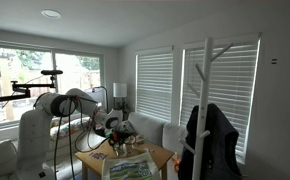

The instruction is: Pick up the metal spoon on the table and put it in the green storage box

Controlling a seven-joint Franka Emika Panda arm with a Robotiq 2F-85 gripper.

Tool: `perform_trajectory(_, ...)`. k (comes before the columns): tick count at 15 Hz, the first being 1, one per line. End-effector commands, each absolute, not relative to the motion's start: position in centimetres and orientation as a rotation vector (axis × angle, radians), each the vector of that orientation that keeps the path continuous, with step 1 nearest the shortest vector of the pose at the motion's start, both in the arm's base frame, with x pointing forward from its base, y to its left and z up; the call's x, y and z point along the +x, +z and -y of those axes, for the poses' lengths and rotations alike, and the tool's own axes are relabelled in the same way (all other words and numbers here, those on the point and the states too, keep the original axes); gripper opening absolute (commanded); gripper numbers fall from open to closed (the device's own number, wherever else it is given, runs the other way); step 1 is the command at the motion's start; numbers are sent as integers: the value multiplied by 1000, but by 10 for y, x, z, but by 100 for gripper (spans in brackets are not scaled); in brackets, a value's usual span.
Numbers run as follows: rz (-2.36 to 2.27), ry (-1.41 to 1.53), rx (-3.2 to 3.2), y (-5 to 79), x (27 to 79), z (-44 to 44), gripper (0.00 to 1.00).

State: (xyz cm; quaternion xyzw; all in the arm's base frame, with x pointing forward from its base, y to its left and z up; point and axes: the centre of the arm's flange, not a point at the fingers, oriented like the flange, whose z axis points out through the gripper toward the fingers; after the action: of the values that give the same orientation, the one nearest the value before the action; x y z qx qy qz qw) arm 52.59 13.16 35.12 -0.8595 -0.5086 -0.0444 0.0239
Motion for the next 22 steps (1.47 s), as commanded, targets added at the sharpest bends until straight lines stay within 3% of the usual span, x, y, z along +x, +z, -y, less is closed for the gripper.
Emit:
perform_trajectory(1, 1542, -133, -2679, 362, 523, -131, 12)
perform_trajectory(3, 1527, -135, -2686, 370, 515, -130, 0)
perform_trajectory(6, 1521, -178, -2686, 384, 506, -130, 2)
perform_trajectory(11, 1582, -493, -2606, 455, 480, -136, 2)
perform_trajectory(12, 1570, -378, -2656, 427, 508, -143, 2)
perform_trajectory(13, 1575, -408, -2652, 439, 504, -144, 8)
perform_trajectory(15, 1572, -404, -2653, 439, 504, -143, 2)
perform_trajectory(22, 1448, -928, -2535, 443, 543, -201, 2)
